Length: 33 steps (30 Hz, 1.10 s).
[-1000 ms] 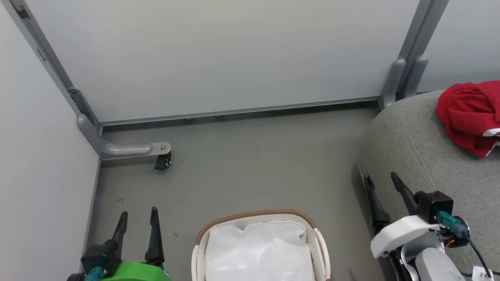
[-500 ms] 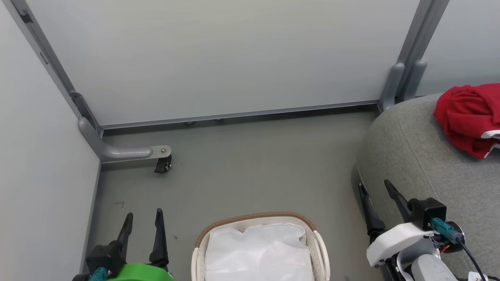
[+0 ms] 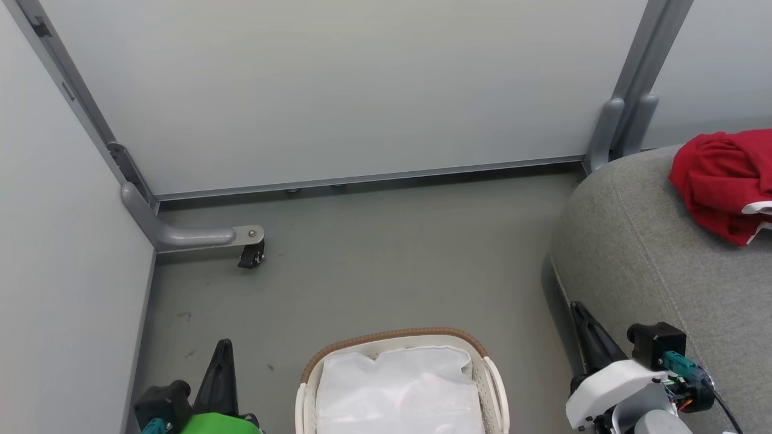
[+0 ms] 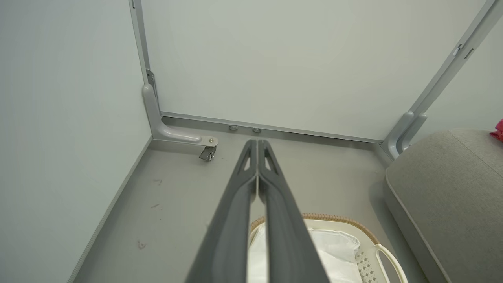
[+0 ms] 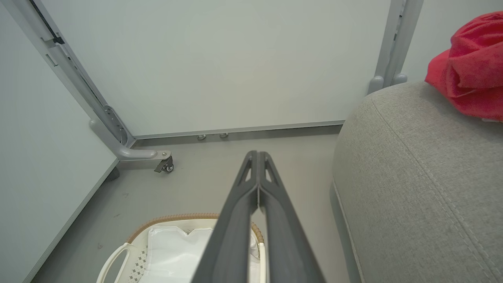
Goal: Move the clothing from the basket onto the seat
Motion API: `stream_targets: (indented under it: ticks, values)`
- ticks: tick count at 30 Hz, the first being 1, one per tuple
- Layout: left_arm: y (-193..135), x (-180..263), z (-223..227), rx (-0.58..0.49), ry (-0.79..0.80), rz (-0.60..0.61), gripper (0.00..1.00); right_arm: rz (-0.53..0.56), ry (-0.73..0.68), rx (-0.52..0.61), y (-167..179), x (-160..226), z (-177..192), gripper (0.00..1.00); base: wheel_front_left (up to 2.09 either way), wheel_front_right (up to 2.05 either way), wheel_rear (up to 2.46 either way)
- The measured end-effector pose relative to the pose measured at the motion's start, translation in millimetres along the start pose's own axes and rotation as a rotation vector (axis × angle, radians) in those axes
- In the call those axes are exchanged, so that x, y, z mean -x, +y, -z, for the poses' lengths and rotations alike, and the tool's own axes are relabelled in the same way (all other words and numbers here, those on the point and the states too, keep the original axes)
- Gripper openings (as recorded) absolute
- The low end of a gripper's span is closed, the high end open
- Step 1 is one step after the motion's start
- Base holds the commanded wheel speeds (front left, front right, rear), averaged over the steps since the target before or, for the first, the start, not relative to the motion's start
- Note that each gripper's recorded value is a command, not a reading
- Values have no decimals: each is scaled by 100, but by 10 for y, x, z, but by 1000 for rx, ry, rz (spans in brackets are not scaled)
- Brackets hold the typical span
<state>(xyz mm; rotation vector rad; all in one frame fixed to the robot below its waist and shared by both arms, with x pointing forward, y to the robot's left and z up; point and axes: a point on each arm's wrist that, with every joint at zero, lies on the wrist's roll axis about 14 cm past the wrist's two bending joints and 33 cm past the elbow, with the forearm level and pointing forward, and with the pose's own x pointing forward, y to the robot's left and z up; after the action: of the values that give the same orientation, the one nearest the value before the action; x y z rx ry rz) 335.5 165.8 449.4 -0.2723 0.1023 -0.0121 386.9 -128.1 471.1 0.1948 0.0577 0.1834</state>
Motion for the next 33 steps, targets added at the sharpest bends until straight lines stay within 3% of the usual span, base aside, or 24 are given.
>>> stream_targets:
  ticks: [33]
  values:
    - [215,-132,-121,521,12,-93,0,138,-33,-554,-321,21,-137,0,0,0,0]
